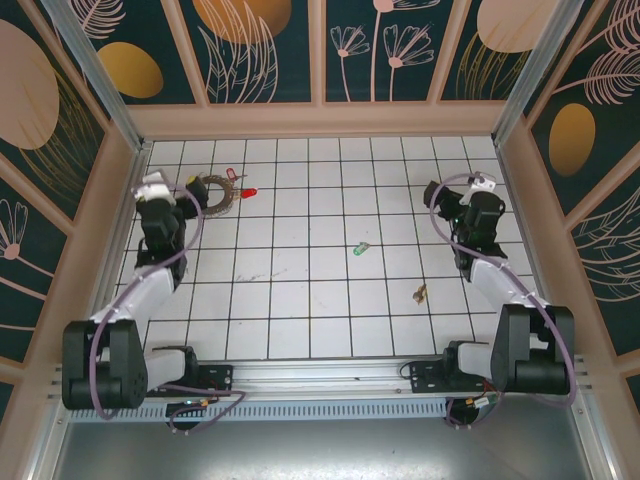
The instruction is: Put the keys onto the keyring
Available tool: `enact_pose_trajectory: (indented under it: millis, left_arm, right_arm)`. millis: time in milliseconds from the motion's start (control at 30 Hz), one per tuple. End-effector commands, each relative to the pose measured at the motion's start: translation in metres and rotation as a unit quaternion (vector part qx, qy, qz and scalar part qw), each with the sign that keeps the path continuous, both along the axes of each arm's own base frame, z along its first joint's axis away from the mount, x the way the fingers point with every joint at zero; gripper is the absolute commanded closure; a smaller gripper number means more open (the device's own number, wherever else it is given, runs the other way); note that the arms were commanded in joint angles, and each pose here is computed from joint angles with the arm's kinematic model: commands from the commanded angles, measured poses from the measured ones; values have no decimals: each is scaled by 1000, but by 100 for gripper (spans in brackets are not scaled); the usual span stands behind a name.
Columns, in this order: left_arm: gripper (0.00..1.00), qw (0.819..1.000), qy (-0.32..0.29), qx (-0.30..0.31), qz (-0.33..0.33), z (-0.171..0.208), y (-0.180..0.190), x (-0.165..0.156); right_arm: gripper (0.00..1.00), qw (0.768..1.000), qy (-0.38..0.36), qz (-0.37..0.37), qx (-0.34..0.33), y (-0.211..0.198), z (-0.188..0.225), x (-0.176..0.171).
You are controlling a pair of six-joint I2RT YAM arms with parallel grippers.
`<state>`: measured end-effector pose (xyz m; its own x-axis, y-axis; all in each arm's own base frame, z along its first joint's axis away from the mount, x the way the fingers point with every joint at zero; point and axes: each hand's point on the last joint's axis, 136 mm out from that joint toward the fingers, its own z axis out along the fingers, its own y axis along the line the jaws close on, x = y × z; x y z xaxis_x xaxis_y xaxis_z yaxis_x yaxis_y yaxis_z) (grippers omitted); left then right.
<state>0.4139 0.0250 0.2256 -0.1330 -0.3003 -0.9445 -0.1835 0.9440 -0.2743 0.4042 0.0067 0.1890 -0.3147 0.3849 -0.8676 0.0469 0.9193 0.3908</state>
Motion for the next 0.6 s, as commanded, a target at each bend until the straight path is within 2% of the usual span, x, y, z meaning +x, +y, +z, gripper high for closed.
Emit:
enact_pose_trajectory:
  millis: [0, 100, 267, 567]
  left_arm:
    - [2, 987, 113, -63, -94, -43, -36, 19]
    - [8, 970, 152, -100, -159, -54, -61, 47]
    - [14, 952, 211, -138, -176, -83, -72, 95]
    - [16, 932, 302, -154, -127, -143, -61, 125]
  right_arm:
    - [3, 990, 77, 77, 91, 38, -26, -11]
    - [7, 981, 72, 140, 112, 69, -20, -13]
    - [10, 977, 90, 167, 93, 104, -19, -5]
    - [11, 967, 105, 208, 99, 158, -18, 0]
